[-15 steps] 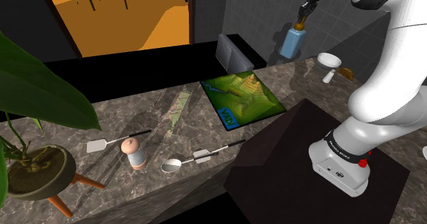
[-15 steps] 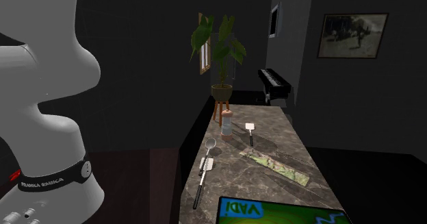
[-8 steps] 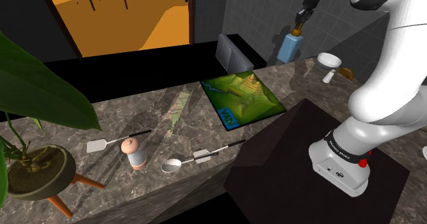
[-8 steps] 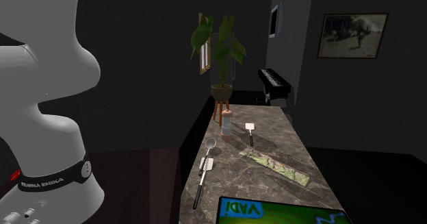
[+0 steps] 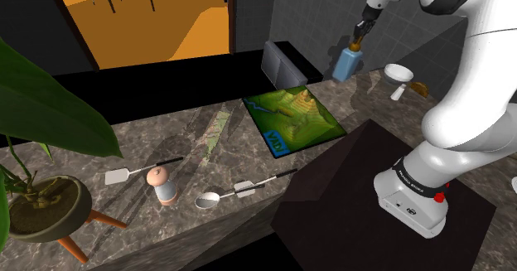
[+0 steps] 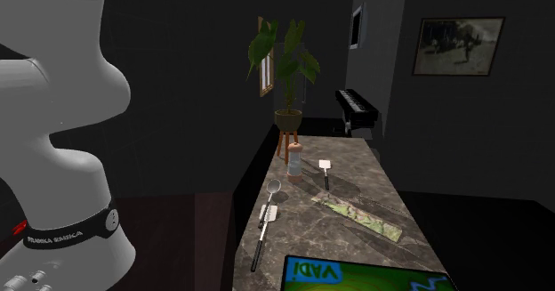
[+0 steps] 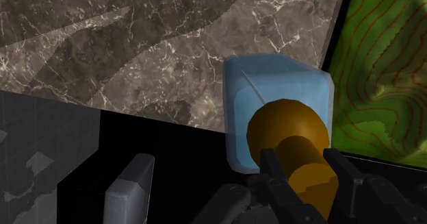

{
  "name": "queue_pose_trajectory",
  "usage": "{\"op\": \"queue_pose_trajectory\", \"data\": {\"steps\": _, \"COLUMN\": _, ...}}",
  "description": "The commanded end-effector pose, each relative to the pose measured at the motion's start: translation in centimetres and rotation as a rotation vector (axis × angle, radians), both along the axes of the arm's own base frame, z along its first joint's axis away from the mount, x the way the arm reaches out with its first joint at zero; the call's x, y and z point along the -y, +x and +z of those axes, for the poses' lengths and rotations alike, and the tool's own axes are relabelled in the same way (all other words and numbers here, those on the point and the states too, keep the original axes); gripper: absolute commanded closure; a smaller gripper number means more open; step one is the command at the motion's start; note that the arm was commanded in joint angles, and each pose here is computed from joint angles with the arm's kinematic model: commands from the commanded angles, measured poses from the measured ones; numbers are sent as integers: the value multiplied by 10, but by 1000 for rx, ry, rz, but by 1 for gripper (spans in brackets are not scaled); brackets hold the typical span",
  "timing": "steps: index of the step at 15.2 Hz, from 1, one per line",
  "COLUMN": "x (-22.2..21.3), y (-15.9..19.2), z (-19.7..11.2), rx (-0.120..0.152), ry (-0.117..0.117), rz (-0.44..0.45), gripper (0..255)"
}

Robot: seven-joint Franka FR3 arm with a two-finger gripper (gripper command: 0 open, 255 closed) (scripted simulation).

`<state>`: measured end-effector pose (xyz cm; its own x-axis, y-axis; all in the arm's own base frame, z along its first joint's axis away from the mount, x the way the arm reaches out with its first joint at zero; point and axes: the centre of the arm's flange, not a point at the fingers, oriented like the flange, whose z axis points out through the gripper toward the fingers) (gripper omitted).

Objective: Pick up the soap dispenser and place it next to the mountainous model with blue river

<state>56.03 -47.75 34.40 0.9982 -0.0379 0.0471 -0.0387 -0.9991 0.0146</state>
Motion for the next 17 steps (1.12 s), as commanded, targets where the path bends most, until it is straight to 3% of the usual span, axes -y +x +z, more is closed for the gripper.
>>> {"op": "queue_pose_trajectory", "data": {"steps": 1, "x": 0, "y": 0, "z": -10, "rx": 1, "ry": -1, "rz": 0, "gripper": 255}}
{"op": "queue_pose_trajectory", "data": {"steps": 17, "x": 0, "y": 0, "z": -94, "rx": 1, "ry": -1, "rz": 0, "gripper": 255}}
